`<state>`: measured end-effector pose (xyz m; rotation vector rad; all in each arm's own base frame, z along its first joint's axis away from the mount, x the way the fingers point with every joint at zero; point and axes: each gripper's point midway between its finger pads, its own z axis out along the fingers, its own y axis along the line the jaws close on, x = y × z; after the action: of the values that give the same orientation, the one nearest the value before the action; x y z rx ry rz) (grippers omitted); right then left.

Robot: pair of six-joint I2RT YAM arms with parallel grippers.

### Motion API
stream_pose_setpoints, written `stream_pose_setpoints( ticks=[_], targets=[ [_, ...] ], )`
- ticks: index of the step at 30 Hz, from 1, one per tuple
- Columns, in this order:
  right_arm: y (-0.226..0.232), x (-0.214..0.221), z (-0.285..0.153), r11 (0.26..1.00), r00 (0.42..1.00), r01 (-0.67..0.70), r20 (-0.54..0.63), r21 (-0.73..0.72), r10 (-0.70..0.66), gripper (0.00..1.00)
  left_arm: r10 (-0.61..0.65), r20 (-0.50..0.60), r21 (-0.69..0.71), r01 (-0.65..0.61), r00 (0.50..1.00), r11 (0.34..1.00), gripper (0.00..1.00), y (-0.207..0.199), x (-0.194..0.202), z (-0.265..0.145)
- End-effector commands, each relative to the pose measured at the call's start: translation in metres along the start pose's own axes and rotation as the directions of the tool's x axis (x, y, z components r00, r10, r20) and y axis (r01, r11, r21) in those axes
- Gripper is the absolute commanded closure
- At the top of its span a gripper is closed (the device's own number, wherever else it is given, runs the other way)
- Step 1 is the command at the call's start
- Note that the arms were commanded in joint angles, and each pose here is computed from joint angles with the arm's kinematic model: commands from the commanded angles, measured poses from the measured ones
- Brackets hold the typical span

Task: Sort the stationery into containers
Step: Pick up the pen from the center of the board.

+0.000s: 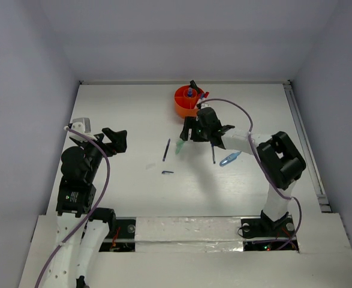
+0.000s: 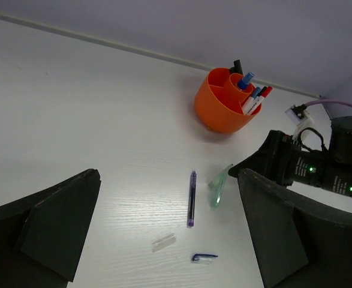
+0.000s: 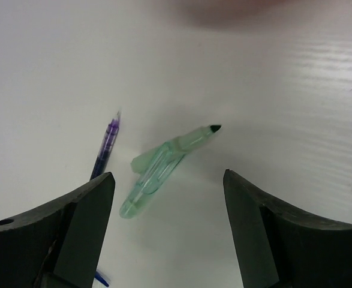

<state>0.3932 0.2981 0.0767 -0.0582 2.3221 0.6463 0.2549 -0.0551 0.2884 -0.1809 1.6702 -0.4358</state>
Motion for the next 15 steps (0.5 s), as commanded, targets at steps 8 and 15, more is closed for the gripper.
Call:
stream_pose_setpoints(
  ticks=[8, 15],
  targets=[
    [0.027, 0.052, -0.004, 0.998, 0.992, 0.064, -0.106, -0.005, -0.064, 0.19, 0.007, 0.056, 0.047, -0.009, 0.998, 0.999, 0.01, -0.013, -0.017, -0.002],
    [0.010, 0.074, 0.005, 0.987, 0.980, 0.129, -0.165, 0.097, -0.112, 0.17, 0.007, 0.055, 0.047, -0.009, 0.998, 0.999, 0.01, -0.012, -0.017, -0.002]
  ],
)
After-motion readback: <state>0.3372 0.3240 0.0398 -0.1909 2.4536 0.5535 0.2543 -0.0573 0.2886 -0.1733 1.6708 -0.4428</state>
